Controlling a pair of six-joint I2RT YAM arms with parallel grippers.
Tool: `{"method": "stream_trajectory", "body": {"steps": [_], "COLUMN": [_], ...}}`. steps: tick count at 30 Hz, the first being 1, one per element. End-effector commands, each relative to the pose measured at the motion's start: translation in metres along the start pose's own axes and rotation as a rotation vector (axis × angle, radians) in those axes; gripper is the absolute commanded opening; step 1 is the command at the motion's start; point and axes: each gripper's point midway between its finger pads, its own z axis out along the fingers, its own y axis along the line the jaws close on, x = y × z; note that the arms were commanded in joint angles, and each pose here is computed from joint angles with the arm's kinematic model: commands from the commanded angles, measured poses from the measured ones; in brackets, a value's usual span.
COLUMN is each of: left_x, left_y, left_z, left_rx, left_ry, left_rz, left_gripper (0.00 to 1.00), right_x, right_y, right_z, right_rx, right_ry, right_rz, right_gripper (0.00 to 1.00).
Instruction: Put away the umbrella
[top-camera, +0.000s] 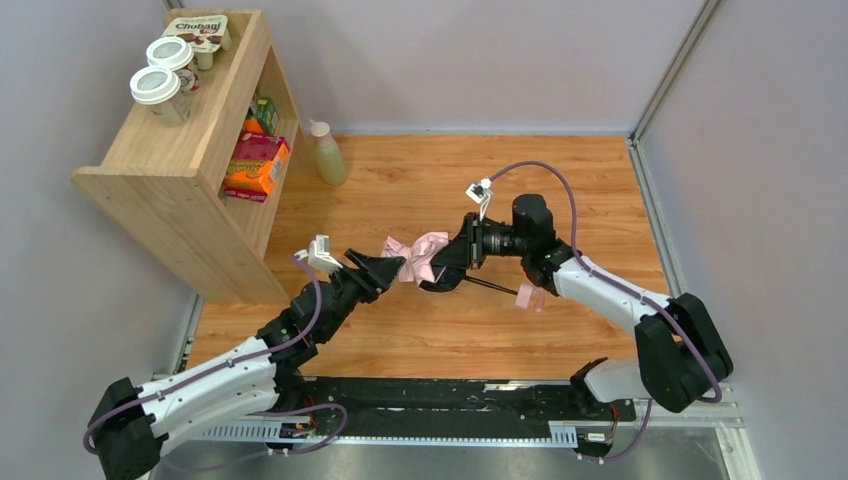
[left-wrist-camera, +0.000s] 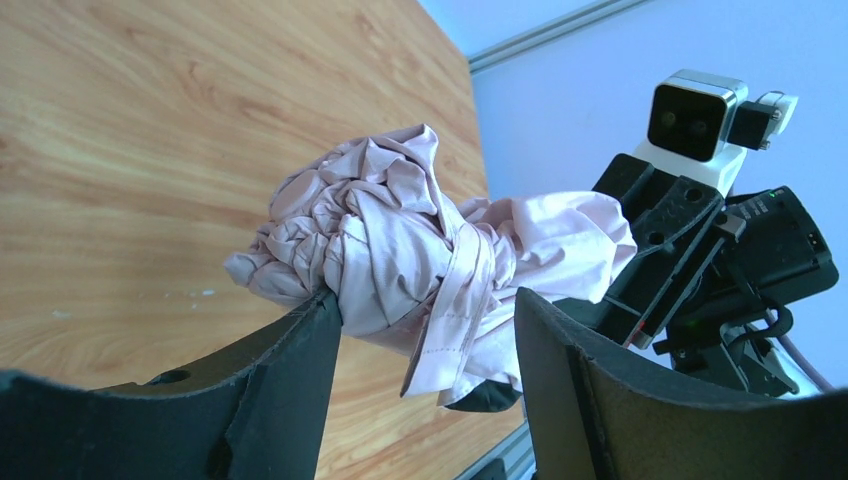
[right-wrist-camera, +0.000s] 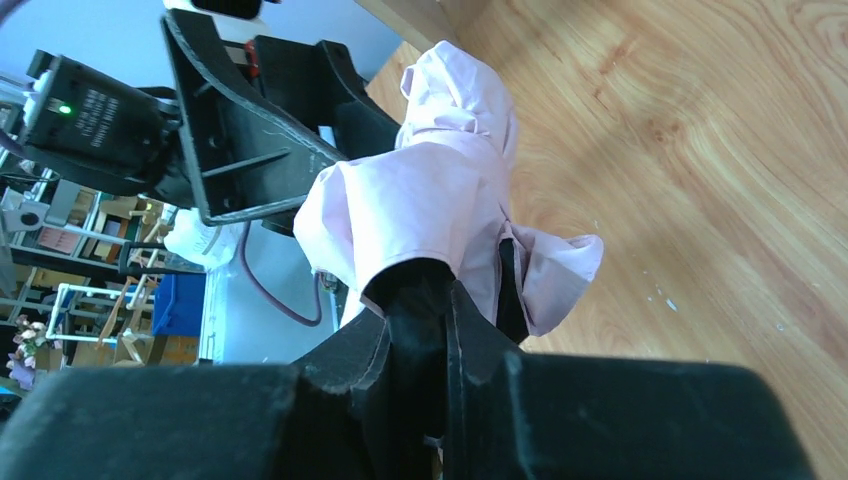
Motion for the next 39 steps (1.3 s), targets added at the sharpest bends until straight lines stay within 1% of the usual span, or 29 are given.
{"method": "stream_trajectory", "body": {"steps": [1,2,6,9,10,12,15,16,17,18,20,22,26,28,29,30,31,33,35,36,37,38,39], "left_x": [-0.014,-0.013,0.0,-0.001,0.0,-0.005,-0.008,-0.01,-0.005,-0.006,0.0,0.005,-0.002,-0.011,-0.014,-0.023,-0.027,-0.033,-0.032,-0.026,-0.029,-0.024,-0.026], "left_y": [-0.061,-0.066,-0.059,-0.053,-0.043,-0.044,-0.056,-0.07,-0.069,-0.082,-0.085,-0.079,-0.066,-0.062,-0.054,-0.059,-0.052,-0.049,-0.051,-0.046,-0.061,-0.059,-0.068], "left_z": [-0.003,-0.004,-0.009,-0.021,-0.021,-0.026,-0.028,-0.03,-0.026,-0.028,-0.023,-0.019,-0.028,-0.036,-0.038,-0.046,-0.047,-0.053,-0.054,-0.051,-0.051,-0.05,-0.05], "left_rx": [0.282,0.299,0.273,0.258,0.211,0.211,0.272,0.338,0.335,0.387,0.393,0.362,0.305,0.28,0.234,0.254,0.209,0.192,0.214,0.215,0.29,0.31,0.352], "left_ry": [-0.053,-0.046,0.028,0.044,0.048,0.037,0.032,0.029,0.041,0.048,0.068,0.085,0.065,0.04,0.032,0.01,-0.006,-0.021,-0.014,-0.008,-0.016,-0.006,-0.015], "left_rz": [-0.021,-0.015,-0.054,-0.1,-0.101,-0.115,-0.142,-0.151,-0.14,-0.149,-0.133,-0.139,-0.14,-0.12,-0.102,-0.107,-0.101,-0.153,-0.202,-0.205,-0.218,-0.213,-0.217], "left_gripper": [0.7,0.7,0.71,0.71,0.71,0.71,0.71,0.71,0.71,0.71,0.72,0.72,0.72,0.72,0.72,0.72,0.72,0.74,0.75,0.75,0.75,0.75,0.75], "right_x": [-0.02,-0.019,-0.017,-0.02,-0.02,-0.022,-0.025,-0.027,-0.028,-0.029,-0.033,-0.035,-0.039,-0.041,-0.041,-0.042,-0.041,-0.043,-0.047,-0.049,-0.051,-0.054,-0.056], "right_y": [0.064,0.068,0.074,0.082,0.083,0.088,0.094,0.096,0.097,0.1,0.103,0.106,0.107,0.108,0.108,0.107,0.107,0.106,0.109,0.109,0.111,0.113,0.115], "right_z": [-0.007,-0.009,-0.017,-0.025,-0.026,-0.028,-0.031,-0.031,-0.03,-0.03,-0.031,-0.032,-0.038,-0.04,-0.04,-0.04,-0.041,-0.041,-0.041,-0.04,-0.04,-0.039,-0.039], "right_rx": [-0.187,-0.192,-0.176,-0.167,-0.165,-0.173,-0.176,-0.182,-0.19,-0.201,-0.208,-0.203,-0.142,-0.129,-0.124,-0.112,-0.108,-0.101,-0.113,-0.113,-0.123,-0.131,-0.134], "right_ry": [-0.034,-0.04,-0.057,-0.086,-0.091,-0.095,-0.109,-0.11,-0.109,-0.111,-0.118,-0.12,-0.126,-0.127,-0.124,-0.126,-0.124,-0.134,-0.151,-0.161,-0.168,-0.172,-0.178], "right_rz": [-0.082,-0.083,-0.091,-0.113,-0.112,-0.112,-0.115,-0.112,-0.104,-0.1,-0.097,-0.093,-0.116,-0.132,-0.134,-0.139,-0.145,-0.142,-0.135,-0.113,-0.105,-0.098,-0.091], "right_gripper": [0.0,0.0,0.0,0.0,0.0,0.0,0.0,0.0,0.0,0.0,0.0,0.0,0.0,0.0,0.0,0.0,0.0,0.0,0.0,0.0,0.0,0.0,0.0]}}
